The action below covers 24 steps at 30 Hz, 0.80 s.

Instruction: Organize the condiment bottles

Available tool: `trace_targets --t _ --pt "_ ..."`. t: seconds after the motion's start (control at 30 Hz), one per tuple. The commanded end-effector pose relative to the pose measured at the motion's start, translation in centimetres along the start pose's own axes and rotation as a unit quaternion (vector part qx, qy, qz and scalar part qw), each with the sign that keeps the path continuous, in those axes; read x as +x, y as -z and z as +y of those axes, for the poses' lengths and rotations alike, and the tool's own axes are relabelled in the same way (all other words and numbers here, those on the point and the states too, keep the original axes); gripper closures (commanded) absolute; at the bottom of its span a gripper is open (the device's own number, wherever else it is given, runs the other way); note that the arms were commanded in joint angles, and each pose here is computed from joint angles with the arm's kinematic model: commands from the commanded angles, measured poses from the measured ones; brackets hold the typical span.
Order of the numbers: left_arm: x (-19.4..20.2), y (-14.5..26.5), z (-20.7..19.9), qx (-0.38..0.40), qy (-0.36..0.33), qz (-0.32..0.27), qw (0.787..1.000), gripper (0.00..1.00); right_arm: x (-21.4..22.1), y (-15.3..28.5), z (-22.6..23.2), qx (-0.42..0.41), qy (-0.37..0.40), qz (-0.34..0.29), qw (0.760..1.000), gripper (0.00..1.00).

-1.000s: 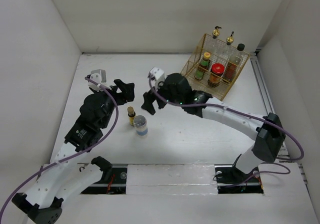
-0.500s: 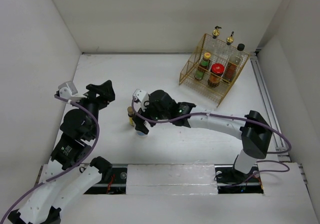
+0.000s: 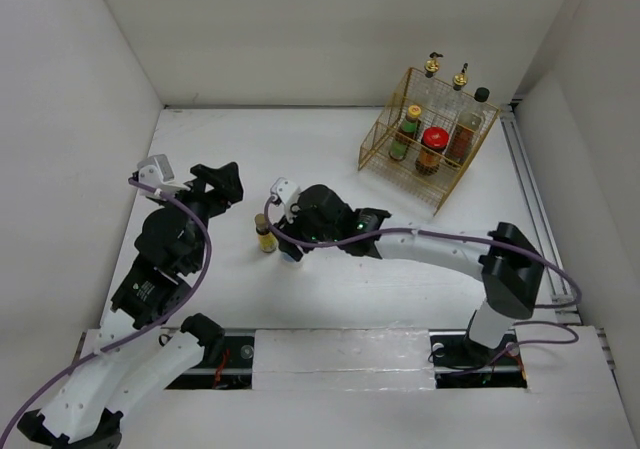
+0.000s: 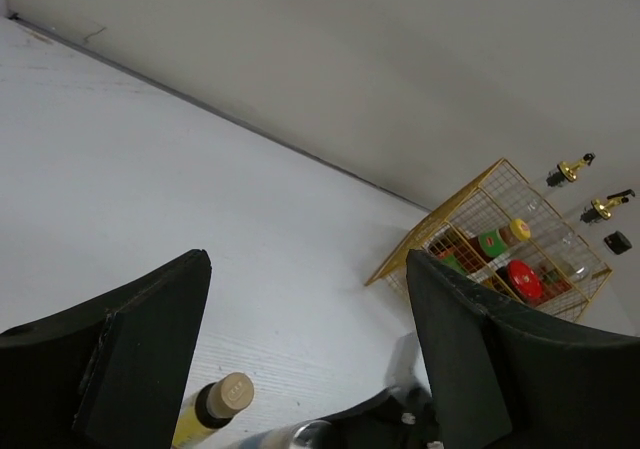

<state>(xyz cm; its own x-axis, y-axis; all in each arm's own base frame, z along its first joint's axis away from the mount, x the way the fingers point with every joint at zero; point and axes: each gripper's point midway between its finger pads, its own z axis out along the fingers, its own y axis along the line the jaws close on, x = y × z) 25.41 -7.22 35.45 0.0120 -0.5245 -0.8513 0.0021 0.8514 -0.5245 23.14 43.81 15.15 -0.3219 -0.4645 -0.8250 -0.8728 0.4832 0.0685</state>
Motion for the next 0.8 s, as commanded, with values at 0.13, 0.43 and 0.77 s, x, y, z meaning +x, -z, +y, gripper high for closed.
trace_targets --t 0.13,0.43,0.77 --pt "-0.1 0.0 -1.6 0.038 0.005 0.001 0.999 0.25 -10.7 13.3 -10.0 0.154 -0.084 -0.211 0.962 0.56" --pt "0.1 -0.2 -2.0 0.048 0.0 0.007 0.999 0.25 -11.9 20.2 -25.2 0.349 -0.172 -0.287 0.875 0.56" --pt "0.6 -0.3 -2.3 0.054 -0.002 0.015 0.998 0.25 -11.7 21.8 -32.3 0.4 -0.183 -0.299 0.847 0.57"
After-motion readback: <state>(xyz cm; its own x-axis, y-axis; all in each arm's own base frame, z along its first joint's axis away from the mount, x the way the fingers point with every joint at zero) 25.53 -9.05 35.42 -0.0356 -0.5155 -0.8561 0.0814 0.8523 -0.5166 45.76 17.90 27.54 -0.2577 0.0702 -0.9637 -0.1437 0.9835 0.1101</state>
